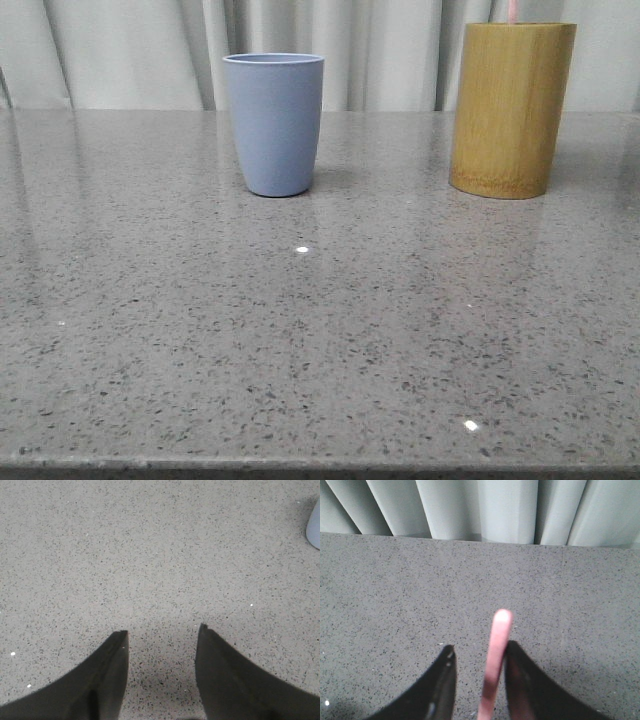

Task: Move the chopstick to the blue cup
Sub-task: 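Lower the right gripper over the bamboo cup and grasp the pink chopstick, then lift the pink chopstick out of the bamboo cup with the right gripper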

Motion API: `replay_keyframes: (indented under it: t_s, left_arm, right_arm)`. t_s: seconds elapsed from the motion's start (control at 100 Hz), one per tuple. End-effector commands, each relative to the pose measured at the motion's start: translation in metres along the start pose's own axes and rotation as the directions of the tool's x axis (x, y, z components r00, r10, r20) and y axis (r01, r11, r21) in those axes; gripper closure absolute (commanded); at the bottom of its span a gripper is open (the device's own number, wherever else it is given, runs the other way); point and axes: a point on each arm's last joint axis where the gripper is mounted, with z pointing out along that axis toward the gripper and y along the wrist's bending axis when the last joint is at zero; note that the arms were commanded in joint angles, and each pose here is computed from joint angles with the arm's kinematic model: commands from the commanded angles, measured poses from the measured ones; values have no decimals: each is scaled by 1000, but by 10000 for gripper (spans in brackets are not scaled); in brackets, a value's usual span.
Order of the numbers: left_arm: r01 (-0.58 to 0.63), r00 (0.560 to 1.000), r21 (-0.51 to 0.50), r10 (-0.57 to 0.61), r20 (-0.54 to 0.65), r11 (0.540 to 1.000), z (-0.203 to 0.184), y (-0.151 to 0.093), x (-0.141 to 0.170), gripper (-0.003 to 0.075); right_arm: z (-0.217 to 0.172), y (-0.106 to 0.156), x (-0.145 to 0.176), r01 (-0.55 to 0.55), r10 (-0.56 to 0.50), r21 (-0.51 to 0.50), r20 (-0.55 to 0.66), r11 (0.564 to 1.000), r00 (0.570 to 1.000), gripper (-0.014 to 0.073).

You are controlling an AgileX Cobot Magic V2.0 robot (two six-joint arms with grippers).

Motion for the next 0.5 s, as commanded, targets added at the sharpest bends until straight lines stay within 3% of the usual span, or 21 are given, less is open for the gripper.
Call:
replay_keyframes:
  t_s: [0.0,0.22,0.49]
  left_arm:
    - [7,995,5,-7,96,1000,-9,0,-10,408]
    - [7,995,5,-7,96,1000,-9,0,-10,408]
    - [7,995,5,-7,96,1000,-9,0,-10,408]
  right_arm:
    - [-23,4,-26,18,-15,-15,151,1000,988,461]
    - [-23,4,-26,27,-25,-10,156,1000,987,617]
    - [-38,6,-35,31,-27,-15,204,999,979,630]
